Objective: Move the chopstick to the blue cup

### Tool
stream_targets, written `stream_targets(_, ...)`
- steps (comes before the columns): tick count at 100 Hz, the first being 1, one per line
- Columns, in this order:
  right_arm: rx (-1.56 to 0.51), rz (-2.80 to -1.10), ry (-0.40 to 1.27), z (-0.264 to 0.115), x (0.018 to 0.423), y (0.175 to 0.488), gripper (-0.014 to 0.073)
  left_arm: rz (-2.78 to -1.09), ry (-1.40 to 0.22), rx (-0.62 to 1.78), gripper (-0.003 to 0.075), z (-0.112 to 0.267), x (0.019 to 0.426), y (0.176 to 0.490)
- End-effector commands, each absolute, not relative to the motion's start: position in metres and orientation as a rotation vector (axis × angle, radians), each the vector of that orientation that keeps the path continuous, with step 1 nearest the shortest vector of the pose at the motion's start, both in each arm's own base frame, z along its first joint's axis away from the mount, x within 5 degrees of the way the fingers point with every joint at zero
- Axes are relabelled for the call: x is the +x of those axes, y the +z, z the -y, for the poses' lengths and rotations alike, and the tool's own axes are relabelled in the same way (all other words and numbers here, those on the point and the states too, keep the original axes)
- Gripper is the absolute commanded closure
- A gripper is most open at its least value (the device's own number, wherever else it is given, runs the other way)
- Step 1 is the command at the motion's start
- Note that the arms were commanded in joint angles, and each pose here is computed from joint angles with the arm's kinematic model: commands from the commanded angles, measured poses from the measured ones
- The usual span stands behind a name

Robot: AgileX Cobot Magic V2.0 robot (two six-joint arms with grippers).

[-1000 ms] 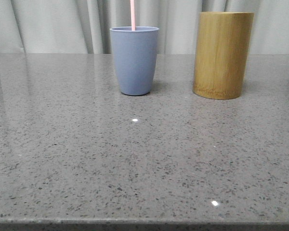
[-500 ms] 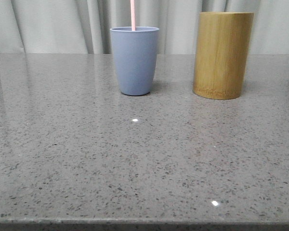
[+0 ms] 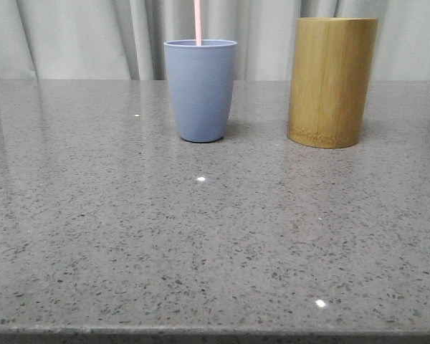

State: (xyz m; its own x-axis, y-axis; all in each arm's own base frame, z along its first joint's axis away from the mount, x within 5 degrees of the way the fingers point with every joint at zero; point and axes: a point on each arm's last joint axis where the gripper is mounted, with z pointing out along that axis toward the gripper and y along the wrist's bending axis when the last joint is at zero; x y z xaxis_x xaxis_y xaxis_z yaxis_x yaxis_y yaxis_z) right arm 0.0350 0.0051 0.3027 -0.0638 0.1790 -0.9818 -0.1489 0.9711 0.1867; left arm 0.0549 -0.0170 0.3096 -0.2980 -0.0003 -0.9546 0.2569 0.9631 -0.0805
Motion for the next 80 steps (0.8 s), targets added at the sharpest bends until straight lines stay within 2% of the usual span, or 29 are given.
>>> stream_targets(1, 0.016, -1.522, 0.260, -0.005, 0.034, 0.316, 0.0662, -1.768, -0.271, 0.166, 0.0739, 0.017, 0.057, 0.324)
stream_targets(65, 0.016, -1.522, 0.260, -0.005, 0.034, 0.316, 0.0662, -1.775, -0.269, 0.165, 0.0739, 0.017, 0.057, 0.317)
stream_targets(80, 0.016, -1.522, 0.260, -0.005, 0.034, 0.316, 0.0662, -1.686, -0.249, 0.123, 0.0739, 0.013, 0.052, 0.304)
